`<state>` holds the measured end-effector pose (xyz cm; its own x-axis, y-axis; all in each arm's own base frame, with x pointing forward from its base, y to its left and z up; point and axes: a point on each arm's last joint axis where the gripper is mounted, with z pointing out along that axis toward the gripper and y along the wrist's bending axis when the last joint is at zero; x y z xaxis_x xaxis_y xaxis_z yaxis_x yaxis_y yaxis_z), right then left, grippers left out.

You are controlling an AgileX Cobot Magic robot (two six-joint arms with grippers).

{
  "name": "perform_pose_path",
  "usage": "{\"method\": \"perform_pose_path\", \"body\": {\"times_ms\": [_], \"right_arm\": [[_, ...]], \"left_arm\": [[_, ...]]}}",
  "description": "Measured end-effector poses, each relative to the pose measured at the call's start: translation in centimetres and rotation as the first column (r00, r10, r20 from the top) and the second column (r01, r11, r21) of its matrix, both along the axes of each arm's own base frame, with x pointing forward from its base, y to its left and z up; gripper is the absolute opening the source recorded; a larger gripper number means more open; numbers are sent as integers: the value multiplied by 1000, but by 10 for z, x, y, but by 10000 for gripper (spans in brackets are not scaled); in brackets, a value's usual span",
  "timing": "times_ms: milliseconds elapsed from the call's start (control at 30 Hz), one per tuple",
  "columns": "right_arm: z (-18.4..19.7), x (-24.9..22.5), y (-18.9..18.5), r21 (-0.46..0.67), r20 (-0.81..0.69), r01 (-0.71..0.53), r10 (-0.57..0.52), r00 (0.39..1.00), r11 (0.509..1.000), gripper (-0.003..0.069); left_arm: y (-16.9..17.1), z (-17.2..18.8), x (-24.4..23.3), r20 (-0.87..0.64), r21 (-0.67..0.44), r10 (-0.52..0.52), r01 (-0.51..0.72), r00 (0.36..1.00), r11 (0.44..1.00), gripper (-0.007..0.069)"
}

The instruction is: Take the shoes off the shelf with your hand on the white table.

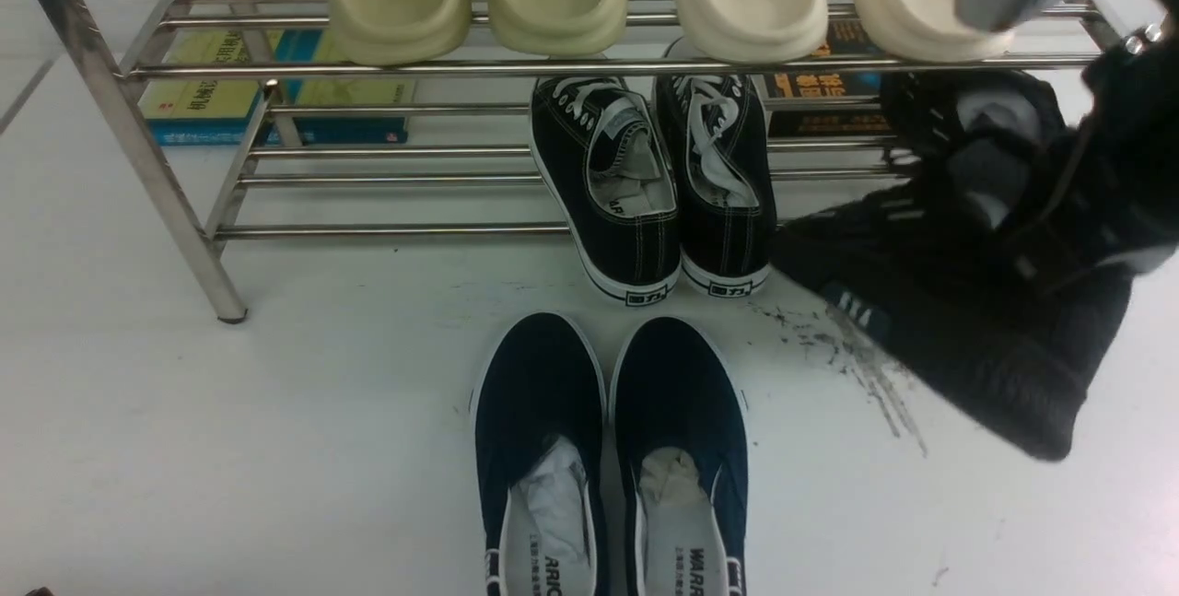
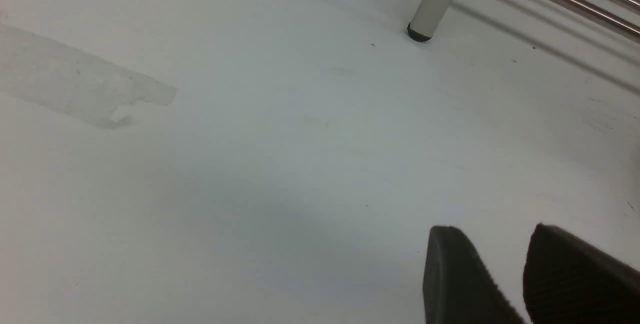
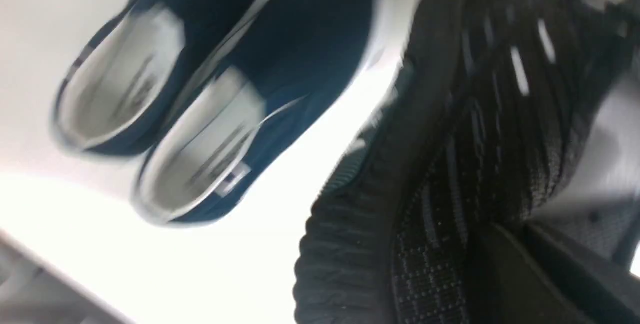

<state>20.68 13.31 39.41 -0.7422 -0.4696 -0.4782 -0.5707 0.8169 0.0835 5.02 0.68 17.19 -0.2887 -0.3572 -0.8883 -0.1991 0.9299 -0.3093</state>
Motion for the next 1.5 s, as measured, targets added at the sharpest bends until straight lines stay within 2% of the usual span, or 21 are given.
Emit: {"method": "perform_pose_path", "body": {"times_ms": [267, 367, 567, 767, 933, 1200, 1500], "right_arm": [[-63, -12, -13, -134, -172, 86, -109, 979, 987, 45], [-75, -12, -12, -129, -176, 85, -107, 978, 988, 45], [-81, -6, -8, -124, -123, 65, -81, 989, 990, 45], [-88, -15, 16, -153, -115, -49, 31, 993, 987, 45], [-114, -25, 45, -184, -174, -166, 134, 976, 969, 45], [-154, -26, 62, -190, -266, -196, 142, 954, 962, 45], [-180, -12, 76, -158, -188, -219, 189, 964, 963, 45]], "left_arm": [[0, 0, 0, 0, 0, 0, 0, 1000, 1000, 239], [0, 0, 0, 0, 0, 0, 0, 1000, 1000, 239], [0, 0, 0, 0, 1, 0, 0, 1000, 1000, 239], [0, 0, 0, 0, 1, 0, 0, 1000, 1000, 239], [0, 0, 0, 0, 1, 0, 0, 1000, 1000, 239], [0, 0, 0, -1, 1, 0, 0, 1000, 1000, 239], [0, 0, 0, -1, 1, 0, 0, 1000, 1000, 239]]}}
